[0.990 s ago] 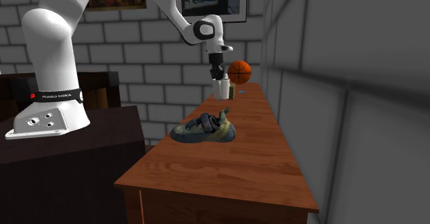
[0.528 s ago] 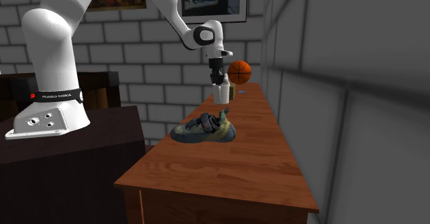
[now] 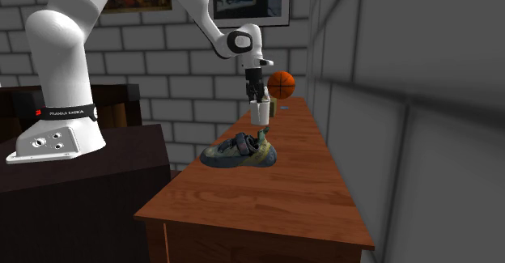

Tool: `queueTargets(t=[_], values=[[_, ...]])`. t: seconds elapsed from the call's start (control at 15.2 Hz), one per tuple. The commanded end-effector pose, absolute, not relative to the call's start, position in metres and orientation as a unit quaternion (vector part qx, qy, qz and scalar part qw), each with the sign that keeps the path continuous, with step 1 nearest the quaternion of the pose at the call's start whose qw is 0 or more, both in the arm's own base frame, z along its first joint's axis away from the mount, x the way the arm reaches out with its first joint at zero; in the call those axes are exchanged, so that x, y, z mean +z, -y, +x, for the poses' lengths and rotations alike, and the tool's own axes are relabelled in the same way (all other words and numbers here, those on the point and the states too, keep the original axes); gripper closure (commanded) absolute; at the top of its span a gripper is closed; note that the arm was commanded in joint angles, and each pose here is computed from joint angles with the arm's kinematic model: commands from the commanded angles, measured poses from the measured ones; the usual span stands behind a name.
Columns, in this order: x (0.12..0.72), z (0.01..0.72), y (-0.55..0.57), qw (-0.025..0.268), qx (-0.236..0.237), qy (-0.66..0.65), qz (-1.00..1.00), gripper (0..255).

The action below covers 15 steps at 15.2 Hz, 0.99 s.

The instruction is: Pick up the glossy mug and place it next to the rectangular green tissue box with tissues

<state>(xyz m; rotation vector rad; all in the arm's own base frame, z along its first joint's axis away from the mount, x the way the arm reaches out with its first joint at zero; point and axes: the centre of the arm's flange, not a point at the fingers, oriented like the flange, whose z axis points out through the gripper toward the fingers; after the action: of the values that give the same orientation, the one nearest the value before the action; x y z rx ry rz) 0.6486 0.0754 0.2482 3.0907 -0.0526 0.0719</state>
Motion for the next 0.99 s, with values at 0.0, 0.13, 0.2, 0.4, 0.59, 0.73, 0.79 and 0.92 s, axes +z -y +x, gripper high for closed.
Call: queueTargets(t=[0.0, 0.13, 0.2, 0.4, 0.59, 0.73, 0.79, 0.92], values=[[0.248, 0.649, -0.075, 0.025, 0.023, 0.017, 0.999, 0], [0.248, 0.649, -0.075, 0.025, 0.023, 0.017, 0.999, 0], [0.261, 0.648, -0.076, 0.025, 0.023, 0.017, 0.999, 0], [0.298, 0.646, -0.078, 0.025, 0.023, 0.017, 0.999, 0], [0.298, 0.646, -0.078, 0.025, 0.023, 0.017, 0.999, 0], [0.298, 0.646, -0.078, 0.025, 0.023, 0.017, 0.999, 0], [0.298, 0.646, -0.078, 0.025, 0.023, 0.017, 0.999, 0], [0.298, 0.646, -0.078, 0.025, 0.023, 0.017, 0.999, 0]])
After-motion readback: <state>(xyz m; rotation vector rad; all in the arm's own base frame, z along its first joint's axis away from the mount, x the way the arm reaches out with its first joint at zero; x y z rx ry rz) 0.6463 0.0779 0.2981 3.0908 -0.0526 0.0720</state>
